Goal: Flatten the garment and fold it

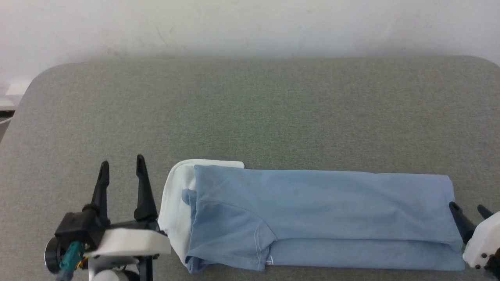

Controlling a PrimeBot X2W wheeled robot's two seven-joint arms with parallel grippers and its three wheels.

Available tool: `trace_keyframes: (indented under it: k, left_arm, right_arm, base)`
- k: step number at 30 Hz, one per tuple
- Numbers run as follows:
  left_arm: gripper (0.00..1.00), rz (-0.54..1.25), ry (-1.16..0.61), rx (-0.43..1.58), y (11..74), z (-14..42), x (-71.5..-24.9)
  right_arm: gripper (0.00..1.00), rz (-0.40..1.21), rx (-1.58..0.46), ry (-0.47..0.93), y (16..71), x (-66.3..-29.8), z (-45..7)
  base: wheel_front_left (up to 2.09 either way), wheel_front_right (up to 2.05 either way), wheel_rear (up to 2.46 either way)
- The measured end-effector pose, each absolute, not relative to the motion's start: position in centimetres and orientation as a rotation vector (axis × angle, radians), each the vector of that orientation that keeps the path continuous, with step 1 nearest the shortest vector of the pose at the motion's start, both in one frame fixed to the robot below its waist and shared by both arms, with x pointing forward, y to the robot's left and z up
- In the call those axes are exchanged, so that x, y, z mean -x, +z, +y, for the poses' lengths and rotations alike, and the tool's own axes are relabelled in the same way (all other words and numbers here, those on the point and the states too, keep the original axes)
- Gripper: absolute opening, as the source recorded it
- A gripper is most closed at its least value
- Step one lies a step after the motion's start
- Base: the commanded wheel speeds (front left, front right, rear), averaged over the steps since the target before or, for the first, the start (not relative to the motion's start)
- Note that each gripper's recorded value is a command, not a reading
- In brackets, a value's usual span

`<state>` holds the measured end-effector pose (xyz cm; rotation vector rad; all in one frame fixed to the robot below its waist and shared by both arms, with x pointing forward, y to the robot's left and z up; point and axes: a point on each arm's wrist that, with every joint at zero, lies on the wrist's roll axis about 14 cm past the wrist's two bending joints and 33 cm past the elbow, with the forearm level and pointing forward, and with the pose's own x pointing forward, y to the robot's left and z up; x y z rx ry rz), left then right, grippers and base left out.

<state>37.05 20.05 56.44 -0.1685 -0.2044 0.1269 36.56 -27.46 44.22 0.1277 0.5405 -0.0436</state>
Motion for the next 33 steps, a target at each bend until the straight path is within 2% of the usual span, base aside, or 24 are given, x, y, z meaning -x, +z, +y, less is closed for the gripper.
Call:
trace_keyframes:
  k: [8, 20, 21, 22, 33]
  left_arm:
    - [1.00, -0.196, 0.113, 0.043, 54.9, 19.7, -35.8]
    - [1.00, -0.156, 0.112, 0.041, 53.3, 19.8, -35.9]
    - [1.00, -0.152, 0.117, 0.041, 53.1, 19.9, -35.9]
    - [1.00, -0.149, 0.119, 0.040, 53.0, 20.0, -36.0]
    - [1.00, -0.137, 0.107, 0.049, 52.5, 19.8, -36.0]
  right_arm:
    - [1.00, 0.671, -0.200, -0.153, 39.7, -34.9, -27.6]
    - [1.00, 0.800, -0.192, -0.165, 35.4, -35.2, -26.7]
    - [0.47, 0.805, -0.188, -0.159, 35.2, -35.3, -26.6]
    - [0.00, 0.805, -0.186, -0.154, 35.1, -35.4, -26.5]
    - [0.00, 0.741, -0.179, -0.147, 36.0, -36.5, -26.9]
  base:
    - [0.00, 0.00, 0.00]
    - [0.00, 0.00, 0.00]
    - [0.00, 0.00, 0.00]
    - [0.00, 0.00, 0.00]
    - [0.00, 0.00, 0.00]
